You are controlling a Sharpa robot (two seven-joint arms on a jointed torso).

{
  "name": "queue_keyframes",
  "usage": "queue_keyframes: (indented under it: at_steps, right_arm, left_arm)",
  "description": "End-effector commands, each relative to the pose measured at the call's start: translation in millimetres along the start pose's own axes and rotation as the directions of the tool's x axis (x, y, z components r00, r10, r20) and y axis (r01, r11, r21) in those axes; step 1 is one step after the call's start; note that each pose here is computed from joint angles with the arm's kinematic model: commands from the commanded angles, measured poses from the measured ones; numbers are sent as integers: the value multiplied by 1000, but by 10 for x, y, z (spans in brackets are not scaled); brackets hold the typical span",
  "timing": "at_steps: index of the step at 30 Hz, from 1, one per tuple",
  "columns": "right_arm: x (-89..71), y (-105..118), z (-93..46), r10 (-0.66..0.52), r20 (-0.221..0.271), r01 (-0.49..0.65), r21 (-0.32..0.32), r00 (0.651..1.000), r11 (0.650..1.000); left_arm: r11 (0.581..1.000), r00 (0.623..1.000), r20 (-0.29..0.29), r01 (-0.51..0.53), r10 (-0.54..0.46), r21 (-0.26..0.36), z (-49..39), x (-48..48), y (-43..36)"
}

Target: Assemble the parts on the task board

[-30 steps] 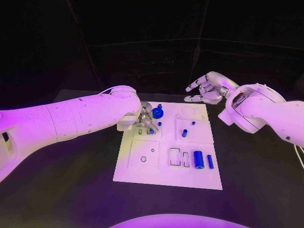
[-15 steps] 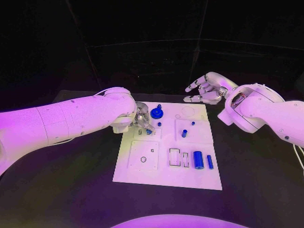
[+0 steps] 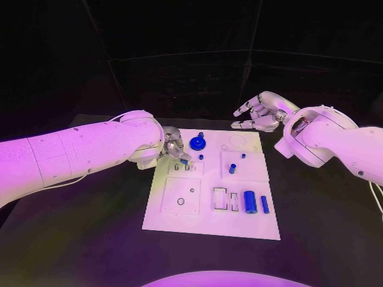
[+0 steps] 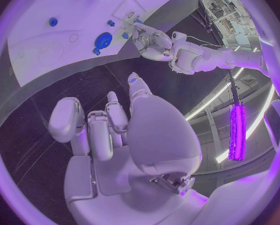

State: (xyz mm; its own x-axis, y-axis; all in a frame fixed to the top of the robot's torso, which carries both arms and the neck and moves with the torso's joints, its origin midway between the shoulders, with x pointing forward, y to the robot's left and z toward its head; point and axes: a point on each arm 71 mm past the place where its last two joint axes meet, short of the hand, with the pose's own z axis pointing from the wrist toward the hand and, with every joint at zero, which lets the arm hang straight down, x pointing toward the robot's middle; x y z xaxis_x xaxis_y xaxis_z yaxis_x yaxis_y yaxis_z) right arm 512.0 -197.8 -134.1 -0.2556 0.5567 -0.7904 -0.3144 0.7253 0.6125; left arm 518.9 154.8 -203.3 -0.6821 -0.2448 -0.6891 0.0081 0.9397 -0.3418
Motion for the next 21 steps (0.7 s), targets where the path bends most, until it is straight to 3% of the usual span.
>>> queue_keyframes:
  at_steps: [1, 7, 14, 21]
  right_arm:
    - [-13, 2, -4, 1, -3, -1, -2, 1000, 1000]
    - [-16, -3, -7, 1, -3, -1, -1, 1000, 1000]
    - [-16, -5, -4, 1, -3, -1, -1, 1000, 1000]
    - [-10, -2, 4, 1, -5, -1, -1, 1000, 1000]
  left_arm:
    - [1000, 997, 74, -1, 1, 0, 5, 3, 4]
    - [1000, 994, 105, 10, -10, -4, 71, 116, 30]
    - [1000, 991, 132, 19, -18, -6, 112, 148, 30]
    - [1000, 994, 106, 3, -2, -8, 124, 179, 17]
